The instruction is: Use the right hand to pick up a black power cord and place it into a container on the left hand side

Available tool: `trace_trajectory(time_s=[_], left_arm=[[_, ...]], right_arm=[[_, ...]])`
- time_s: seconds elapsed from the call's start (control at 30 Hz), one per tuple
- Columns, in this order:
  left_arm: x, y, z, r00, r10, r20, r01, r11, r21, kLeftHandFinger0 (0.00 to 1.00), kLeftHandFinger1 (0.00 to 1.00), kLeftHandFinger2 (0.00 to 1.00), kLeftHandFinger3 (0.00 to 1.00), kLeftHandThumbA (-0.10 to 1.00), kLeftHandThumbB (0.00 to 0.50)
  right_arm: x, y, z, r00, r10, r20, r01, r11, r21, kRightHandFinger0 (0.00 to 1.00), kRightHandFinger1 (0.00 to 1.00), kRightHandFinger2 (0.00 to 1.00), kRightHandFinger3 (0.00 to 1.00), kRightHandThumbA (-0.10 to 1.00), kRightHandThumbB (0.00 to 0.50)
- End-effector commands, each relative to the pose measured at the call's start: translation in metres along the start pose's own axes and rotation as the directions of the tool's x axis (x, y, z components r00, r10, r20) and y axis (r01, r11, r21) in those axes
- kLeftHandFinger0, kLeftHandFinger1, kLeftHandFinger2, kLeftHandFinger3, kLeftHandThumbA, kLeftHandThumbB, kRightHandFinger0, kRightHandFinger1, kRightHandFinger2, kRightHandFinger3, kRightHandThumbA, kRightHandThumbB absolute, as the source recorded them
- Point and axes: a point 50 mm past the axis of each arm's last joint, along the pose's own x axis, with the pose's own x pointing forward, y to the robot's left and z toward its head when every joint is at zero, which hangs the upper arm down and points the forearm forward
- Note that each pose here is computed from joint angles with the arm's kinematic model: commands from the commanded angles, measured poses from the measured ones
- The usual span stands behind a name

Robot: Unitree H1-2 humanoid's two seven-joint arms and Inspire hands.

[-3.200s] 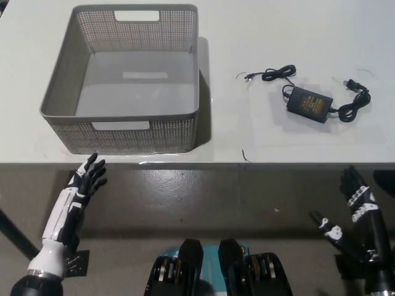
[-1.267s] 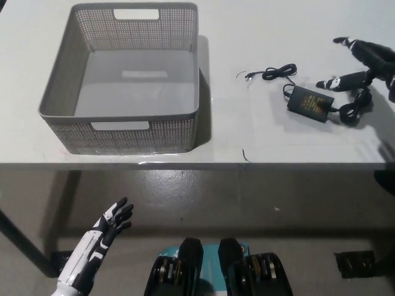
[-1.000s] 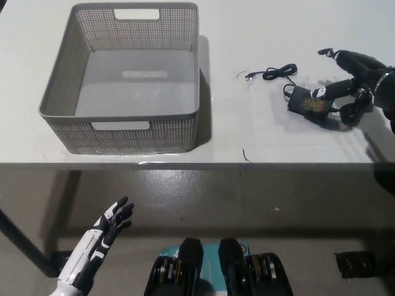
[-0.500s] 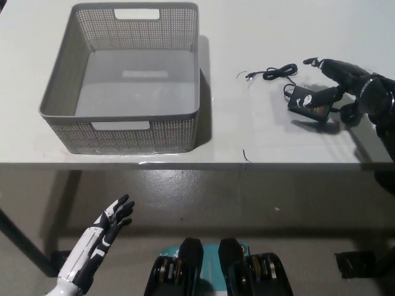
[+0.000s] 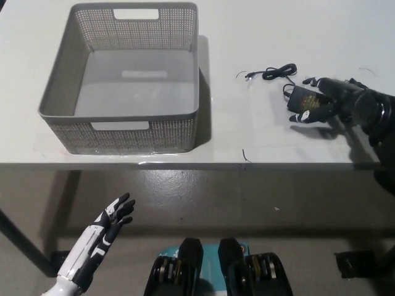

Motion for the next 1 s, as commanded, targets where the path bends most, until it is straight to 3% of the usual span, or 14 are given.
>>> trace_trajectory(time_s=[0.0, 0.4, 0.7, 0.77, 0.8, 0.83, 0.87, 0.9, 0.93, 0.97], left_arm=[[0.001, 0.007, 0.011, 0.998, -0.017, 0.054, 0.015, 0.999, 0.036, 1.0, 1.0, 1.0, 1.0, 0.93, 0.412], [0.004, 0.003, 0.01, 0.998, -0.036, 0.057, 0.033, 0.999, 0.043, 1.0, 1.0, 1.0, 1.0, 0.94, 0.423], [0.009, 0.008, 0.014, 0.997, -0.032, 0.071, 0.028, 0.998, 0.055, 1.0, 1.0, 1.0, 1.0, 0.94, 0.421], [0.009, 0.009, 0.013, 0.997, -0.034, 0.07, 0.031, 0.998, 0.052, 1.0, 1.0, 1.0, 1.0, 0.94, 0.419], [0.009, 0.009, 0.012, 0.997, -0.038, 0.065, 0.035, 0.998, 0.048, 1.0, 1.0, 1.0, 1.0, 0.94, 0.424], [0.009, 0.008, 0.012, 0.997, -0.041, 0.065, 0.038, 0.998, 0.046, 1.0, 1.0, 1.0, 1.0, 0.94, 0.424], [0.009, 0.008, 0.012, 0.997, -0.044, 0.065, 0.041, 0.998, 0.045, 1.0, 1.0, 1.0, 1.0, 0.94, 0.423], [0.009, 0.008, 0.011, 0.997, -0.044, 0.063, 0.041, 0.998, 0.048, 1.0, 1.0, 1.0, 1.0, 0.94, 0.422], [0.009, 0.008, 0.012, 0.997, -0.046, 0.064, 0.043, 0.998, 0.049, 1.0, 1.0, 1.0, 1.0, 0.94, 0.418], [0.009, 0.008, 0.012, 0.997, -0.047, 0.065, 0.044, 0.998, 0.05, 1.0, 1.0, 1.0, 1.0, 0.94, 0.417]], right_arm=[[-0.003, -0.041, 0.014, 0.996, -0.086, 0.034, 0.087, 0.995, -0.045, 1.0, 1.0, 1.0, 1.0, 0.85, 0.5], [0.009, -0.015, -0.002, 0.999, -0.047, 0.008, 0.048, 0.999, -0.012, 1.0, 1.0, 1.0, 1.0, 0.83, 0.5], [0.017, 0.0, -0.006, 0.999, -0.034, -0.009, 0.034, 0.999, -0.034, 1.0, 1.0, 1.0, 1.0, 0.89, 0.5], [0.017, 0.0, -0.009, 0.998, -0.06, -0.004, 0.06, 0.998, -0.014, 1.0, 1.0, 1.0, 1.0, 0.86, 0.5], [0.017, 0.0, -0.01, 0.995, -0.104, 0.003, 0.104, 0.994, 0.022, 1.0, 1.0, 1.0, 1.0, 0.76, 0.437], [0.016, -0.001, -0.012, 0.989, -0.148, 0.023, 0.147, 0.988, 0.056, 1.0, 0.95, 0.99, 1.0, 0.58, 0.389], [0.015, -0.001, -0.015, 0.981, -0.191, 0.046, 0.186, 0.979, 0.087, 0.86, 0.83, 0.88, 0.96, 0.53, 0.358], [0.014, 0.0, -0.018, 0.969, -0.24, 0.053, 0.232, 0.965, 0.12, 0.27, 0.38, 0.52, 0.55, 0.26, 0.249], [0.013, 0.0, -0.02, 0.951, -0.305, 0.051, 0.297, 0.947, 0.118, 0.02, 0.22, 0.45, 0.4, -0.06, 0.144], [0.012, 0.0, -0.021, 0.941, -0.335, 0.051, 0.328, 0.937, 0.119, 0.0, 0.29, 0.59, 0.53, -0.09, 0.161]])
